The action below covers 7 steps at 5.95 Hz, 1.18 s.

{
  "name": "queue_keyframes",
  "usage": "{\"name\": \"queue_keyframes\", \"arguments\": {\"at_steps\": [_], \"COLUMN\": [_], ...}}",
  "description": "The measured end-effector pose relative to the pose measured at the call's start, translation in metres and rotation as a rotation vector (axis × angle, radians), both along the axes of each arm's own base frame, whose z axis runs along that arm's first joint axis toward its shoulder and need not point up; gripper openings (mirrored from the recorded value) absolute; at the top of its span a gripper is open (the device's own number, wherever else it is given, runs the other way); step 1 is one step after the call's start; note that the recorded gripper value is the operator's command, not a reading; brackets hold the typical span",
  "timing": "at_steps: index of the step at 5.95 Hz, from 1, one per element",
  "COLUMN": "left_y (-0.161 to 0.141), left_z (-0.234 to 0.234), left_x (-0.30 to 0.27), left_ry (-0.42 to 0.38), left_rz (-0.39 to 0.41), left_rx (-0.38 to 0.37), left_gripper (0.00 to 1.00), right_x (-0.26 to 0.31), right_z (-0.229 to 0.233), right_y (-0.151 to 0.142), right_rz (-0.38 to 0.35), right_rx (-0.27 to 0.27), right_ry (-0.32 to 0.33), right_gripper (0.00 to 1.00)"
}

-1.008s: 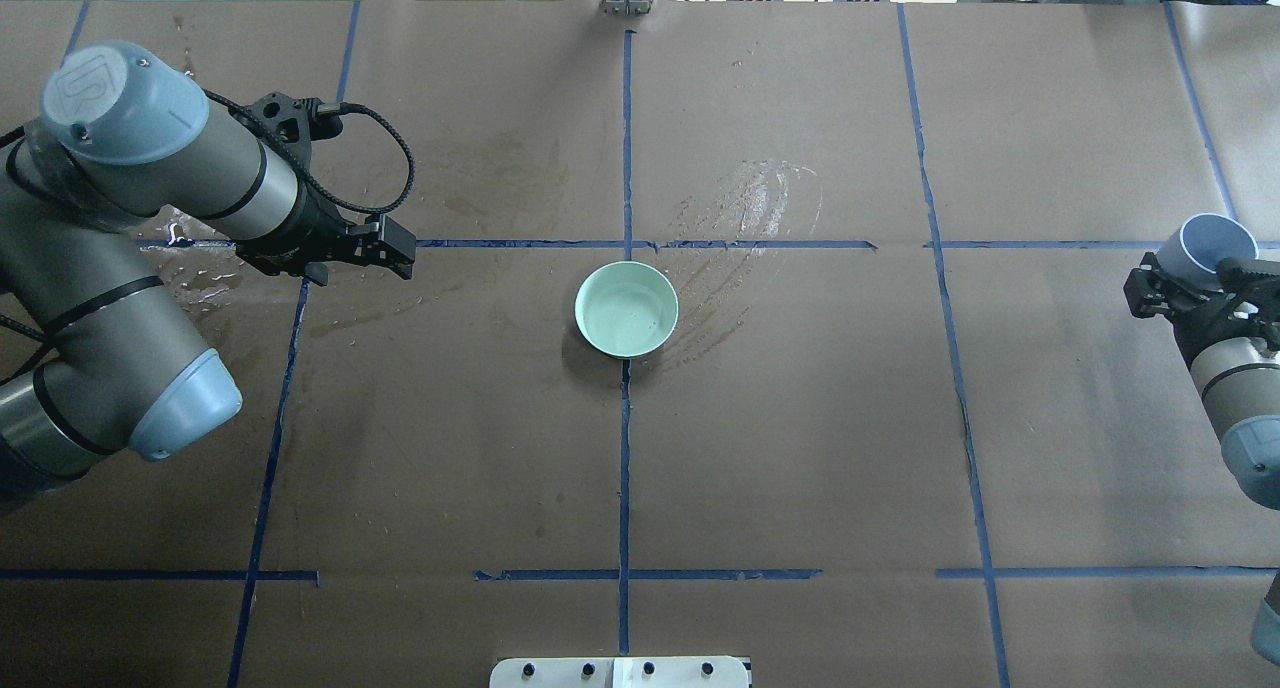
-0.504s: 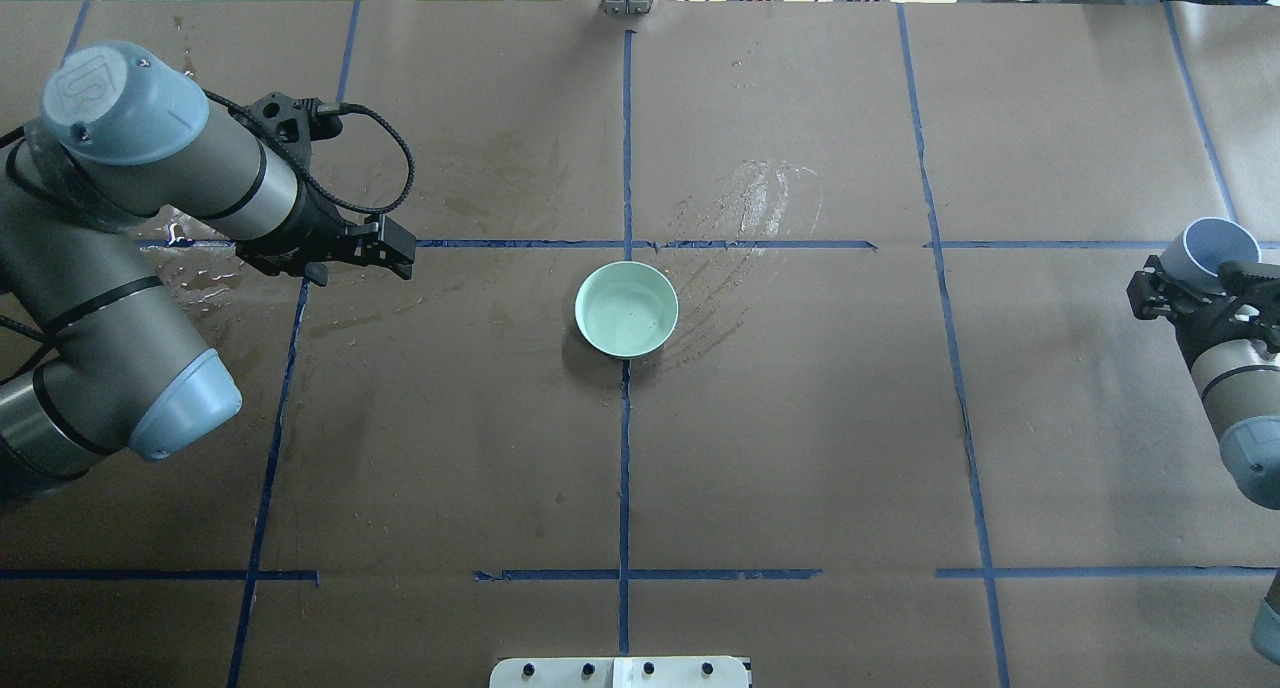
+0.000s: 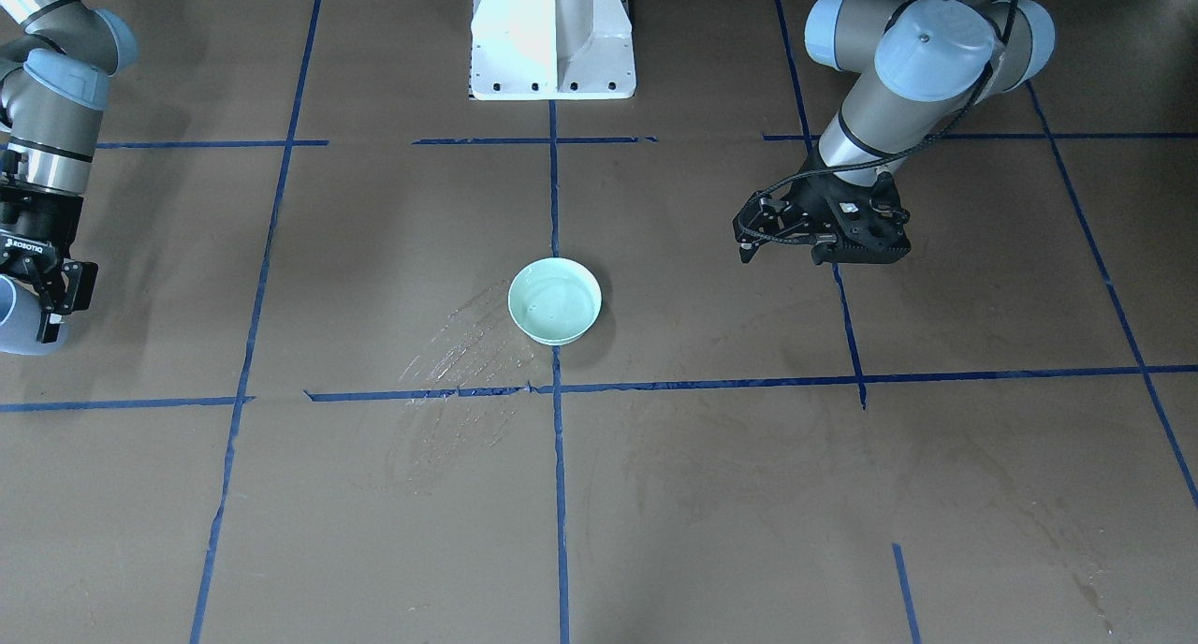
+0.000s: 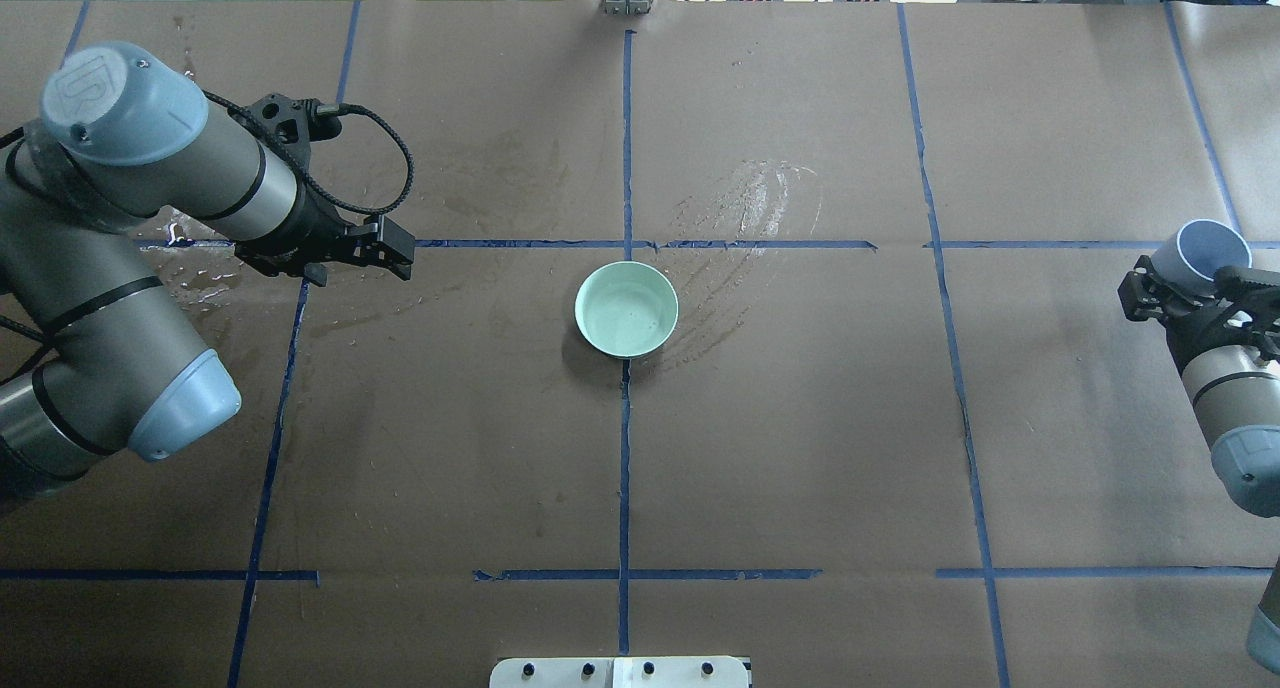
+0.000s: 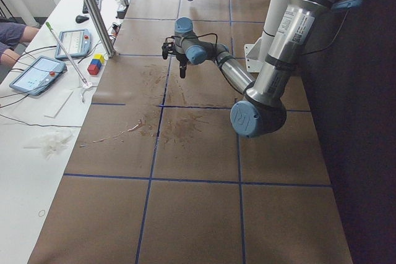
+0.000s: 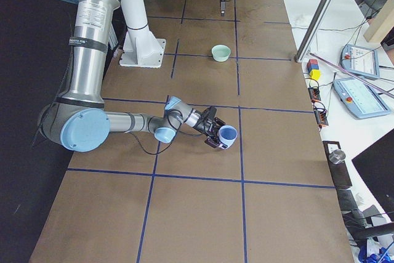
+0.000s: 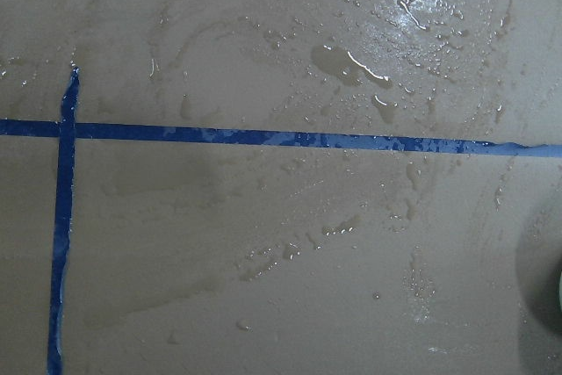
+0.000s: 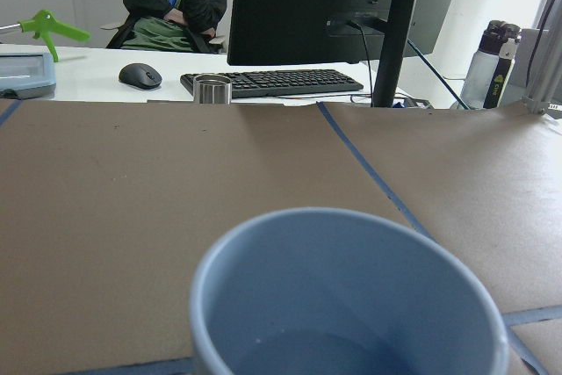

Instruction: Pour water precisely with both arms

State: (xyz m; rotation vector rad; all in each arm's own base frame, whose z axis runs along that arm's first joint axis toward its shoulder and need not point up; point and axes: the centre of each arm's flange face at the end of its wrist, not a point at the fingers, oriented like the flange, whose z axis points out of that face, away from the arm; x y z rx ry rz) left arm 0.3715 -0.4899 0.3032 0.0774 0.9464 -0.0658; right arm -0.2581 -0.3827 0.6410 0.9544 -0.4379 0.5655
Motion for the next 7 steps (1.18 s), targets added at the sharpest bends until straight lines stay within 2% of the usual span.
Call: {"name": "queue_keyframes", "arguments": {"at_steps": [4, 7], "left_y": [0.000, 0.000], "left_z": [0.002, 0.004], "left_x": [0.000, 0.000], "left_ry": [-0.002, -0.005], "left_rz": [0.000, 0.001], "left_rx": [-0.002, -0.004], "left_gripper": [1.00, 1.00], "right_x": [-0.039, -0.042], "right_z": [-0.010, -0.003], "right_y": [0.013, 0.016], "right_rz": [-0.025, -0.025], "right_rx": [0.053, 0.059], "right_ry": [-0.001, 0.018], "right_gripper": [0.07, 0.37]}}
